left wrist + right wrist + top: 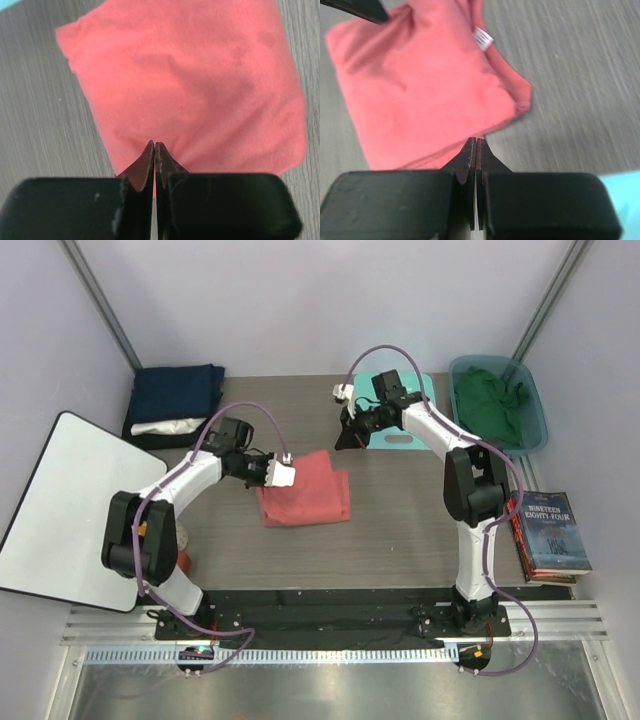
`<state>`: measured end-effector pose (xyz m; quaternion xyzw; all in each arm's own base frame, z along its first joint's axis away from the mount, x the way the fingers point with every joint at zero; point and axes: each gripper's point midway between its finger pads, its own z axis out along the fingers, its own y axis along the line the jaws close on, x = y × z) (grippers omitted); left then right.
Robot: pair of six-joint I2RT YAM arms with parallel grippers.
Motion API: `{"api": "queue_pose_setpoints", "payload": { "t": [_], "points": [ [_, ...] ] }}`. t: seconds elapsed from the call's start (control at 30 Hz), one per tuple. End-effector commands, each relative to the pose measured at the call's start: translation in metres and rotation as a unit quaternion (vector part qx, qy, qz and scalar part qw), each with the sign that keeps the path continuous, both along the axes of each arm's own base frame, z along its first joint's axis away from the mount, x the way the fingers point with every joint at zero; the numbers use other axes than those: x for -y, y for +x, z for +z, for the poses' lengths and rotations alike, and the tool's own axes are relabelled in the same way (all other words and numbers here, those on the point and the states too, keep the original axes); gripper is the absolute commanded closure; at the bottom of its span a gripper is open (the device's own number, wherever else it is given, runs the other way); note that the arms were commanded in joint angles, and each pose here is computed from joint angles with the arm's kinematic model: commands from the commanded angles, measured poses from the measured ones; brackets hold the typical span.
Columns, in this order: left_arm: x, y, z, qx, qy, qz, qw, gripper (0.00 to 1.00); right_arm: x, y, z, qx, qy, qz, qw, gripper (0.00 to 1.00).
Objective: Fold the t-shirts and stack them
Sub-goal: Fold the tshirt, then neatly place the folded tshirt to the corner
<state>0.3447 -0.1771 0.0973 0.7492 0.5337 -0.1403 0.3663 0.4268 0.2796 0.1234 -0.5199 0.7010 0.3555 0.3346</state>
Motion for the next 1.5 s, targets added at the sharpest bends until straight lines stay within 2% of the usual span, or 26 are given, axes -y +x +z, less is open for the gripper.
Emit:
{"api": "queue_pose_setpoints", "payload": {
  "t": [0.0,0.57,0.87,1.07,1.17,1.3,1.47],
  "points": [
    [-0.008,0.006,-0.002,0.01,0.025,-0.001,1.0,1.0,-0.019,-0.011,0.024,-0.011,0.048,0.041,0.998,0.99],
    [-0.021,0.034,-0.007,0.031,0.042,0.017,0.999,1.0,-0.043,-0.016,-0.041,-0.044,0.017,0.069,0.997,0.99],
    [-0.031,0.047,-0.011,0.034,0.053,0.025,0.998,1.0,-0.044,0.0,-0.069,-0.04,-0.016,0.042,0.998,0.99],
    [-0.039,0.046,-0.02,0.007,0.064,0.019,0.998,1.0,-0.05,0.005,-0.075,-0.03,-0.027,0.035,0.999,0.99],
    [-0.045,0.055,-0.03,0.023,0.079,0.026,0.996,1.0,-0.053,0.006,-0.076,-0.025,-0.031,0.035,0.999,0.99],
    [-0.05,0.08,-0.04,0.097,0.092,0.039,0.99,1.0,-0.055,0.005,-0.08,-0.021,-0.039,0.035,0.998,0.99],
    [-0.052,0.09,-0.052,0.103,0.1,0.06,0.988,1.0,-0.058,0.003,-0.084,-0.022,-0.044,0.036,0.998,0.99]
  ]
}}
